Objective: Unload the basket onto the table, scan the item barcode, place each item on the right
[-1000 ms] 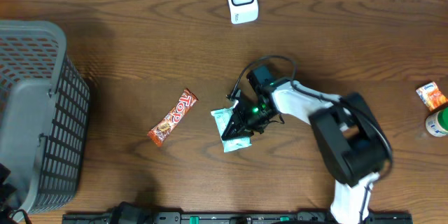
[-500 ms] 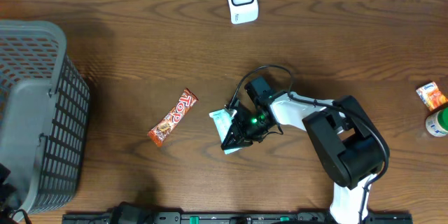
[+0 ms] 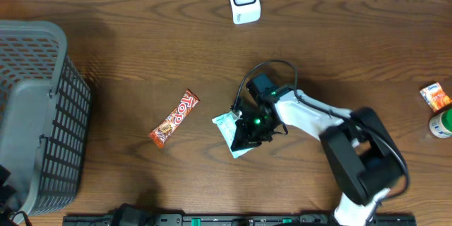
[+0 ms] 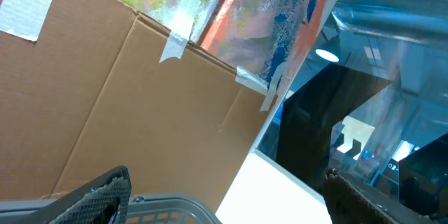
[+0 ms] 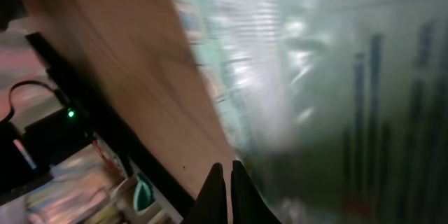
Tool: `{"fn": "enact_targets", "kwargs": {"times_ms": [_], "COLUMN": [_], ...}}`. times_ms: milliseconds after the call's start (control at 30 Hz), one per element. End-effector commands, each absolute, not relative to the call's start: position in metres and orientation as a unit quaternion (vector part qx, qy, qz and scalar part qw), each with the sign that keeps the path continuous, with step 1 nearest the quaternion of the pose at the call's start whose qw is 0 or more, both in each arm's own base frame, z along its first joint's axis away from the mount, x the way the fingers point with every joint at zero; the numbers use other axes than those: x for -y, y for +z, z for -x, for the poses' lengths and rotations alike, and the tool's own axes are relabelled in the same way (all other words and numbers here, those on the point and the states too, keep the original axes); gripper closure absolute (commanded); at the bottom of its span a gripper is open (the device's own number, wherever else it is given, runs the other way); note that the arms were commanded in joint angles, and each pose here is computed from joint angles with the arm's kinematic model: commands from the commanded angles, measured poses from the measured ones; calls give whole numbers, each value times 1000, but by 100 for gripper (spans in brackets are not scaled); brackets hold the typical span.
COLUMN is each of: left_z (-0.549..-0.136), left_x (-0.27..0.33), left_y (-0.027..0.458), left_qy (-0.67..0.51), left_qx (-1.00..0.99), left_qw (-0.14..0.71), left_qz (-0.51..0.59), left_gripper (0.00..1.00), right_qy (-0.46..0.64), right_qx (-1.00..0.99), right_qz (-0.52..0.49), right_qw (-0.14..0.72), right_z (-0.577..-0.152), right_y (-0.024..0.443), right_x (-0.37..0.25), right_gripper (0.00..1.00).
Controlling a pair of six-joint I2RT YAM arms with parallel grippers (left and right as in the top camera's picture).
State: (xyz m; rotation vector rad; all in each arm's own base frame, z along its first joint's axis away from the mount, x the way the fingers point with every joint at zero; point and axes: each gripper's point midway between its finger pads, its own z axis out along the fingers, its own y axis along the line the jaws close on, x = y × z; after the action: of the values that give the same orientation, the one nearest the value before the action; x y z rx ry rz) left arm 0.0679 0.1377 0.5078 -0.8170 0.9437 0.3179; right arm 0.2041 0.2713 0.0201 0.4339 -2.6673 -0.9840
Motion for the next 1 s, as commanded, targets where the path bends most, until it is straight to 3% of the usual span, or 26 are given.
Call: {"fn": "enact_targets", "kwargs": {"times_ms": [0,133,267,533,867,900,967], "left_z": [-73,-73,-73,-73,-73,-73,-73], "left_x": [-136,-136,-136,-136,-136,-136,-136], "left_y": [507,507,507,507,507,507,507], "left_qy": [147,147,147,147,147,147,147], "left_qx": [-442,-442,-442,-442,-442,-442,-442], "left_qw": [799,799,799,799,798,798,798], "left_qz": [381,381,381,381,381,381,381], "left_gripper": [12,12,12,12,12,12,12], "right_qy": [-288,-220,-191,-6,6,1,-9], "right_qx": [938,955,958,993,999,999,999], "right_qz": [-167,-175,-192,-115,-44,-40,-41], "right_qw": [98,90,91,21,6,11,21], "right_z": [-203,-193,-183,-220,-263,-265,-268], "right_y": [23,3,-10,-26,-8,0,17], "right_x": [-277,-277,-282,-215,-183,-185,-188], "right_gripper": [98,88,95,99,99,94,65]}}
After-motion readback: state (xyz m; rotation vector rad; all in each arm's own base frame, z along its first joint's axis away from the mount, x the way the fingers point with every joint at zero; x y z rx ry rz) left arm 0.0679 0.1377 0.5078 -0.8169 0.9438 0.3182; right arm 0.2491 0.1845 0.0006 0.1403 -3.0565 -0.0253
